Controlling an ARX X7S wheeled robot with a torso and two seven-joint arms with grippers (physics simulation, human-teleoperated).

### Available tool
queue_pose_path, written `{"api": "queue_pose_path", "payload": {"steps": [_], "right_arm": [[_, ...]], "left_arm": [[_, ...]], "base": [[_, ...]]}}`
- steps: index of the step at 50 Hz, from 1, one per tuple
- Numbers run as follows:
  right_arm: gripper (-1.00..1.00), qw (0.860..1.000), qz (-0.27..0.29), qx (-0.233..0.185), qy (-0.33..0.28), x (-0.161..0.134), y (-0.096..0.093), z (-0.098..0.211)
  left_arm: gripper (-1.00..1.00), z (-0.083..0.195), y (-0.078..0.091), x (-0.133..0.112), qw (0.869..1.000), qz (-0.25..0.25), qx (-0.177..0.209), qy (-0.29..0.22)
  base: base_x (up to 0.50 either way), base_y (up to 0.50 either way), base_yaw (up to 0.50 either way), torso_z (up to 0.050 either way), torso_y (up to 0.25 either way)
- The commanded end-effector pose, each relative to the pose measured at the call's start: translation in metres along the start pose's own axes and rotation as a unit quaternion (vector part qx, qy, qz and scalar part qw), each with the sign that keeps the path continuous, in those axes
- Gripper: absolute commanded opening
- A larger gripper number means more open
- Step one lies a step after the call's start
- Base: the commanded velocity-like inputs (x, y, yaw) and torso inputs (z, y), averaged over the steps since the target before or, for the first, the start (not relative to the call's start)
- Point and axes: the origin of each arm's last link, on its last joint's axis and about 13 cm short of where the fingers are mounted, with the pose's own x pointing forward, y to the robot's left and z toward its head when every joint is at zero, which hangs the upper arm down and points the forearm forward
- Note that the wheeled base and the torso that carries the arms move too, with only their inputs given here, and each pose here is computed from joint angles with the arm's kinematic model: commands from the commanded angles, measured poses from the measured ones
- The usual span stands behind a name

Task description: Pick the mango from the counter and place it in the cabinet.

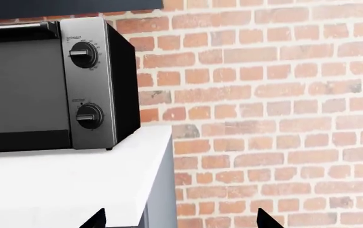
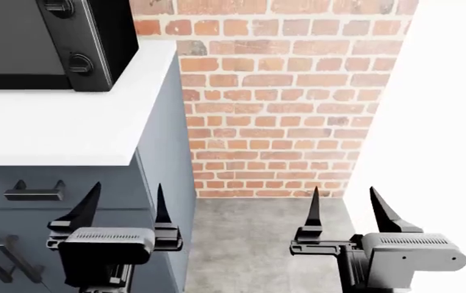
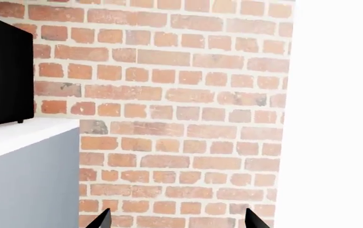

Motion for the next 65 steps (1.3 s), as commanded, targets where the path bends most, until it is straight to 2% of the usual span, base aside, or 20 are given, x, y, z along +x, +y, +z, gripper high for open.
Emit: {"api": "queue_pose_path", "payload": {"steps": [1, 11, 17, 65], "right_arm": [[1.00, 1.000, 0.001, 0.001, -0.001, 0.0003, 0.0006, 0.0012], [1.00, 1.000, 0.000, -0.002, 0.000, 0.0002, 0.0011, -0.0002], [1.00, 1.000, 0.000, -0.006, -0.001, 0.0003, 0.0014, 0.0002], [1.00, 1.000, 0.007, -0.007, 0.000, 0.0007, 0.0052, -0.0003]], "left_arm": [[1.00, 0.0000, 0.0007, -0.0012, 1.000, -0.002, 0.000, -0.004], [1.00, -0.0009, 0.0011, -0.0026, 1.000, -0.006, 0.000, -0.007], [1.00, 0.0014, 0.0011, -0.0043, 1.000, -0.013, 0.001, -0.021], [1.00, -0.0064, 0.0028, -0.0041, 1.000, -0.011, 0.010, -0.010]], "base": [[0.00, 0.00, 0.00, 0.050, 0.000], [0.00, 0.01, 0.00, 0.050, -0.004], [0.00, 0.50, 0.00, 0.046, -0.068], [0.00, 0.50, 0.00, 0.000, 0.000]]}}
